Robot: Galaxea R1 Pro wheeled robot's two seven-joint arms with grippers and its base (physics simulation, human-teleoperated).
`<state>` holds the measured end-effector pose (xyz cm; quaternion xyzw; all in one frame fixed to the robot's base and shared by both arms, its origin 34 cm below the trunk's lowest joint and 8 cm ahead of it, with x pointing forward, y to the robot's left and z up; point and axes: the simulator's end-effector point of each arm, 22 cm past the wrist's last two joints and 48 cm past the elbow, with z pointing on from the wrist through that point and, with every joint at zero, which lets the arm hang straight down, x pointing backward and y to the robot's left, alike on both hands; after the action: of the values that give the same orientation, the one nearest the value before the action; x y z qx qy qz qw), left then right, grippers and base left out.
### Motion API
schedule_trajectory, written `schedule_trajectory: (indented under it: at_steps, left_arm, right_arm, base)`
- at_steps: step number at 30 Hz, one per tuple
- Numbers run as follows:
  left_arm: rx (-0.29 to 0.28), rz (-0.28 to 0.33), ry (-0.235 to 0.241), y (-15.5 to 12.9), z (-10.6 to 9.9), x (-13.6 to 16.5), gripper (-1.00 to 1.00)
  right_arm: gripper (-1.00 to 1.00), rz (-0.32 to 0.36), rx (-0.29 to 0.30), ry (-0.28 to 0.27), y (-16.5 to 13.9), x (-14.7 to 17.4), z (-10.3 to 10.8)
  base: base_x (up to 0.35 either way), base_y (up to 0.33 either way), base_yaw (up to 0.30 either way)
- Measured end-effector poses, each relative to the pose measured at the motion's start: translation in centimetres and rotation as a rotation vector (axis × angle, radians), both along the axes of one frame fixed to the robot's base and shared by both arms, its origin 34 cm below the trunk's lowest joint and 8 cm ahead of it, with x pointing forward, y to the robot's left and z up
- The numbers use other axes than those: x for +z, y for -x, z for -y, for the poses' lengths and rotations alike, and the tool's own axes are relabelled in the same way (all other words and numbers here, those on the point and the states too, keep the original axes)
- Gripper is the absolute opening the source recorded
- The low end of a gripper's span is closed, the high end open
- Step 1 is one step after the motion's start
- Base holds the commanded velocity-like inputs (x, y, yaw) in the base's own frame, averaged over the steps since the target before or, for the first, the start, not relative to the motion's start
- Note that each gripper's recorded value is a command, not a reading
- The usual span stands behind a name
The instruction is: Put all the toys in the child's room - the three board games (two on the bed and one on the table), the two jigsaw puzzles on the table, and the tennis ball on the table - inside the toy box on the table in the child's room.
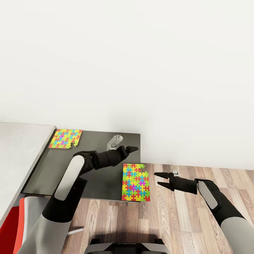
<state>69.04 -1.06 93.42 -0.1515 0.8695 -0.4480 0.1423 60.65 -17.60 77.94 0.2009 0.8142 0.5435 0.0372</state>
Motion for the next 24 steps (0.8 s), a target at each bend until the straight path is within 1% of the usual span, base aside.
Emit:
schedule_trajectory:
  at_steps: [2,3,5,9,12,16,24]
  left_arm:
    - [0.001,-0.001,-0.002,0.0,-0.1,0.0,1.0]
    - [0.001,-0.001,-0.002,0.0,-0.1,0.0,1.0]
    - [0.003,-0.003,-0.005,0.0,-0.1,-0.1,1.0]
    - [0.004,-0.006,-0.009,0.0,-0.2,-0.2,1.0]
    - [0.004,-0.008,-0.011,0.0,-0.2,-0.3,1.0]
    - [0.005,-0.009,-0.012,0.0,-0.2,-0.3,1.0]
    - [0.006,-0.01,-0.014,0.0,-0.3,-0.4,1.0]
  right_arm:
    - [1.0,0.01,0.024,0.011,0.4,-0.1,0.2]
    - [1.0,0.01,0.024,0.011,0.4,-0.1,0.2]
    - [1.0,0.026,0.051,0.024,0.9,-0.3,0.5]
    - [1.0,0.056,0.086,0.02,1.4,-0.2,0.5]
    - [1.0,0.066,0.097,0.009,1.7,-0.1,0.5]
    - [1.0,0.06,0.103,0.001,2.3,-0.5,0.6]
    - [1.0,0.054,0.107,0.014,3.2,-1.6,0.9]
  base:
    - [0.0,0.0,0.0]
    - [0.0,0.0,0.0]
    - [0.0,0.0,0.0]
    - [0.0,0.0,0.0]
    - [0.0,0.0,0.0]
    - [0.0,0.0,0.0]
    - [0.0,0.0,0.0]
